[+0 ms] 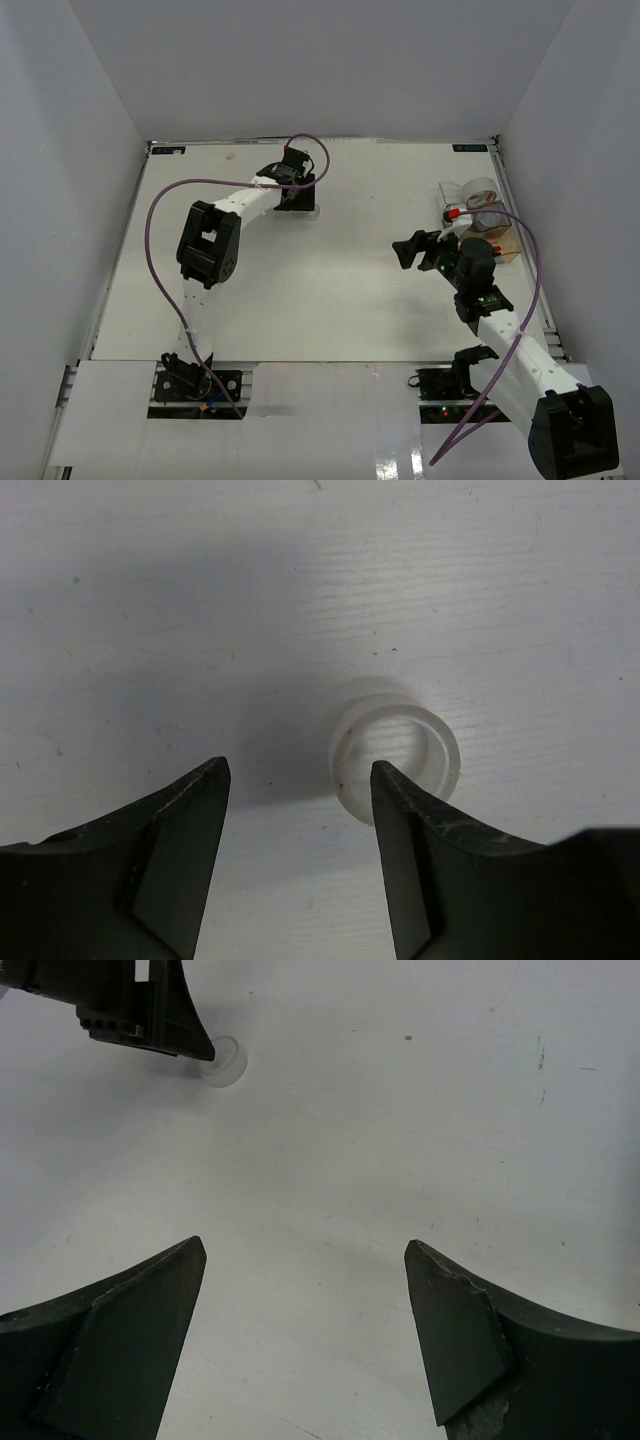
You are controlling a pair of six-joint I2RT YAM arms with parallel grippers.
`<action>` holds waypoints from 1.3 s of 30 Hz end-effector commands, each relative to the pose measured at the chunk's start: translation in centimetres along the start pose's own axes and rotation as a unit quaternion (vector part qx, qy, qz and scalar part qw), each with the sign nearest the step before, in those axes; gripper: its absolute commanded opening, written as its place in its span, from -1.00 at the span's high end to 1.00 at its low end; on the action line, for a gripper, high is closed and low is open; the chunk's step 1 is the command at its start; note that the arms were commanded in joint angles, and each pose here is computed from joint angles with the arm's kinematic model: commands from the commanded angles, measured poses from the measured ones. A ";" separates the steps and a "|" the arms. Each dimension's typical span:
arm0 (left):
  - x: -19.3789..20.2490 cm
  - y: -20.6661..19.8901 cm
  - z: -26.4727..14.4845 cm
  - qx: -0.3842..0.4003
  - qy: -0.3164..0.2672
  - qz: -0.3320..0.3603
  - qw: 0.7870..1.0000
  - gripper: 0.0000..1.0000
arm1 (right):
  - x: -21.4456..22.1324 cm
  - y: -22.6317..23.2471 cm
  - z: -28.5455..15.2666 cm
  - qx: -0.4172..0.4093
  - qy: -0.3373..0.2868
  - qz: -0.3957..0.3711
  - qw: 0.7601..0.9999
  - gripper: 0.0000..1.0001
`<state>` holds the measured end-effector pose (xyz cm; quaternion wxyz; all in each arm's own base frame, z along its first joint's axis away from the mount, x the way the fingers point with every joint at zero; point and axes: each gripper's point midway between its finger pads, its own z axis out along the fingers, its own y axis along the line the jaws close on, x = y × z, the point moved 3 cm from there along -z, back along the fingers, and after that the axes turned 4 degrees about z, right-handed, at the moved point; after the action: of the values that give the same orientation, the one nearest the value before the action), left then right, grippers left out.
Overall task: Sort the stationery into containers
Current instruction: Pick up the stationery from the center of the board.
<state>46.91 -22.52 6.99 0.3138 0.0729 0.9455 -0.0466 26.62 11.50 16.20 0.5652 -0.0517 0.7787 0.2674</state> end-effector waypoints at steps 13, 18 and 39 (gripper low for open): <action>-0.4 -2.8 0.4 0.024 -0.011 0.030 0.999 0.69 | -1.5 1.5 0.2 -0.036 -0.022 -0.019 0.999 -0.74; -1.0 -5.4 -3.4 0.093 -0.063 0.039 0.993 0.94 | -2.1 3.5 0.6 -0.093 0.009 -0.011 0.996 -0.74; 1.4 -15.0 -19.2 0.224 -0.243 0.105 0.938 0.88 | -5.1 10.1 3.8 -0.166 0.117 0.087 0.975 -0.62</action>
<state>32.32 -35.07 19.13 0.4688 0.2374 0.8180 -0.2340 27.47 20.38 21.72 0.4245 -0.1200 0.7896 0.4264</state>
